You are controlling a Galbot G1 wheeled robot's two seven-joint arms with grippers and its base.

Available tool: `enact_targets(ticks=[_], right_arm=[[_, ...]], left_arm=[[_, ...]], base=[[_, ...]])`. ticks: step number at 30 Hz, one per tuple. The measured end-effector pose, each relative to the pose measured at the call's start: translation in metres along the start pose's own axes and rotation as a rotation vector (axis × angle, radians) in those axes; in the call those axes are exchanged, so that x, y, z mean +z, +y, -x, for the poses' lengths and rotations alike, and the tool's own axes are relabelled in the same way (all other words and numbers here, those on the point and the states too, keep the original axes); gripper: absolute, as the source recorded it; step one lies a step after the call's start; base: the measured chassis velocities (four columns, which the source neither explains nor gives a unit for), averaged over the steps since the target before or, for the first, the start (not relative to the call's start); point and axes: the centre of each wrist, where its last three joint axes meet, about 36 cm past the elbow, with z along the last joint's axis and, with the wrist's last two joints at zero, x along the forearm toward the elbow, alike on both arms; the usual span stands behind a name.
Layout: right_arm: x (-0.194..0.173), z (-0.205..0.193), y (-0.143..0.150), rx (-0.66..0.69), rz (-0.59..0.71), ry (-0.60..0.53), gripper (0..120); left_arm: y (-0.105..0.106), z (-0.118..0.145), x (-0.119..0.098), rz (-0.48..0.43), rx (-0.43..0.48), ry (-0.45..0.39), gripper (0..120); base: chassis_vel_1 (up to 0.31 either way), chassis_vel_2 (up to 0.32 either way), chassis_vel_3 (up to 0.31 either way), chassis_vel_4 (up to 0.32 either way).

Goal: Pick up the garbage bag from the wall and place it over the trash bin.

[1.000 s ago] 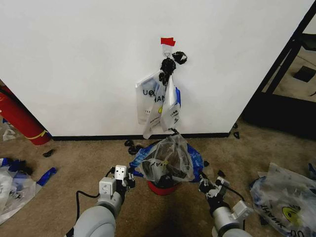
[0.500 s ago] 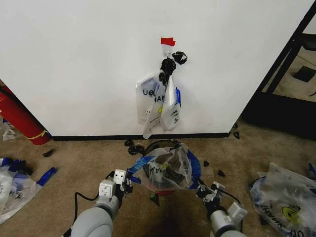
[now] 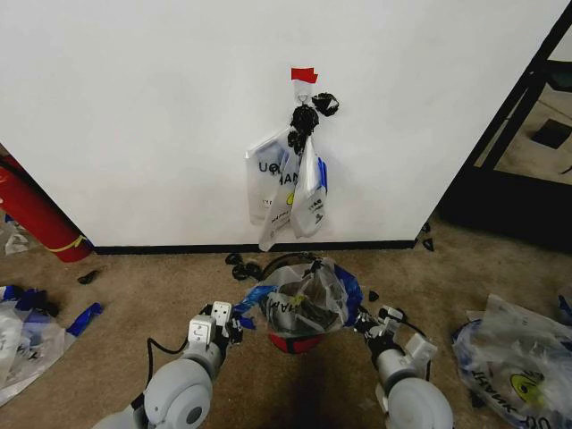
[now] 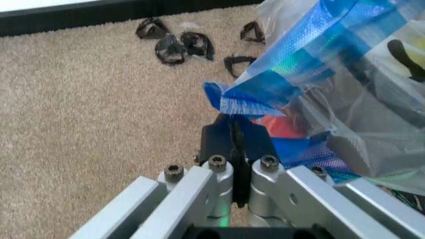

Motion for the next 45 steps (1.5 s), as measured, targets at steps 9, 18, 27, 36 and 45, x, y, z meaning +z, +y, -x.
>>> enact_targets(ticks=[9,18,27,36,45], right_arm=[[-0.004,0.011,-0.013,0.019,-0.022,0.008,0],[-0.001,0.023,-0.013,0.006,-0.029,0.026,0],[0.003,0.035,-0.017,0.009,-0.052,0.054,0],[0.003,0.039,-0.023,0.005,-0.088,0.043,0],[0.006,0.034,-0.026,-0.009,-0.123,0.023,0]], left_arm=[[0.002,0.018,-0.001,0.014,-0.01,0.007,0],[0.001,0.027,0.001,0.026,-0.011,0.018,0],[-0.001,0.038,0.002,0.042,-0.01,0.031,0],[0.003,0.043,0.002,0.073,-0.024,0.011,0],[0.001,0.031,0.024,0.087,-0.024,0.024,0]], base=[[0.0,0.0,0.0,0.0],[0.0,0.0,0.0,0.0],[0.0,0.0,0.0,0.0],[0.0,0.0,0.0,0.0],[0.0,0.0,0.0,0.0]])
